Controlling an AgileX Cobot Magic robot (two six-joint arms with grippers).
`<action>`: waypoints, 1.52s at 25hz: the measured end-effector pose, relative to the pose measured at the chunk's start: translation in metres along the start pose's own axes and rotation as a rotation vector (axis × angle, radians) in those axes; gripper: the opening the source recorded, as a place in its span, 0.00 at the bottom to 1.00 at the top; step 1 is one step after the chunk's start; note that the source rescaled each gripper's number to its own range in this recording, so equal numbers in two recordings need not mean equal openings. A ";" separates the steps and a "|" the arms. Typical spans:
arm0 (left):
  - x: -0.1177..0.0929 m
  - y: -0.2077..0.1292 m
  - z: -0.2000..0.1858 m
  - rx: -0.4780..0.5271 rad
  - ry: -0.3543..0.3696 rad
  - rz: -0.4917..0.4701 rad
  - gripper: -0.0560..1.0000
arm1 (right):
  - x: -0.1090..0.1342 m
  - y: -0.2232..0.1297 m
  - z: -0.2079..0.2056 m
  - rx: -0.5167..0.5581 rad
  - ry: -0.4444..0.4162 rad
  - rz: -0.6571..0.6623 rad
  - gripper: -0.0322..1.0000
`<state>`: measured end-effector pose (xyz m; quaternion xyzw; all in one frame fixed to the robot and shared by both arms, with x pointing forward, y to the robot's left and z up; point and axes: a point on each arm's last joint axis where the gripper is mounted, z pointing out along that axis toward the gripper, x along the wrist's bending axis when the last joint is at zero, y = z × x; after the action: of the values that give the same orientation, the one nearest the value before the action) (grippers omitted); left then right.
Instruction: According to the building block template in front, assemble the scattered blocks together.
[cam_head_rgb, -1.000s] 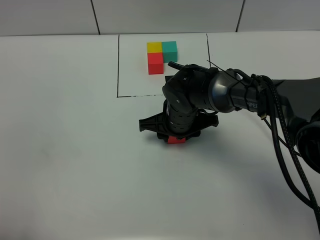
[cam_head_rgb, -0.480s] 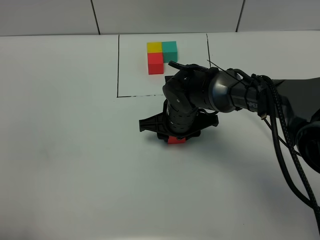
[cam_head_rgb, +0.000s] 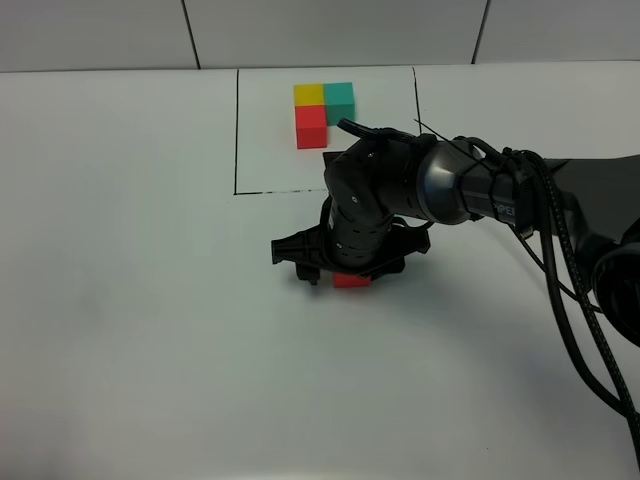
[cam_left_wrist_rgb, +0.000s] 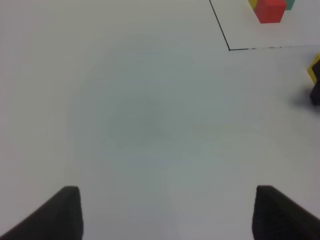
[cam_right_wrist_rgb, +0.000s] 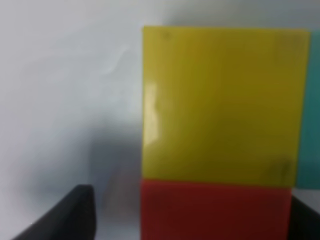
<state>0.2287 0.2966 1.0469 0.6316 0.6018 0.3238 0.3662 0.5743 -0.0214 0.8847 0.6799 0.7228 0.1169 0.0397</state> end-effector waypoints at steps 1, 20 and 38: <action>0.000 0.000 0.000 0.000 0.000 0.000 0.63 | 0.000 0.000 0.000 -0.001 0.004 0.000 0.48; 0.000 0.000 0.000 0.000 0.000 0.000 0.63 | -0.017 -0.008 -0.061 0.012 -0.044 -0.107 0.74; 0.000 0.000 0.000 0.000 0.000 0.000 0.63 | -0.221 0.007 -0.141 -0.255 -0.112 0.034 0.74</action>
<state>0.2287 0.2966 1.0469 0.6317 0.6017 0.3239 0.3661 0.5668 -0.2564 1.0002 0.6869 0.6871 0.1704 0.1640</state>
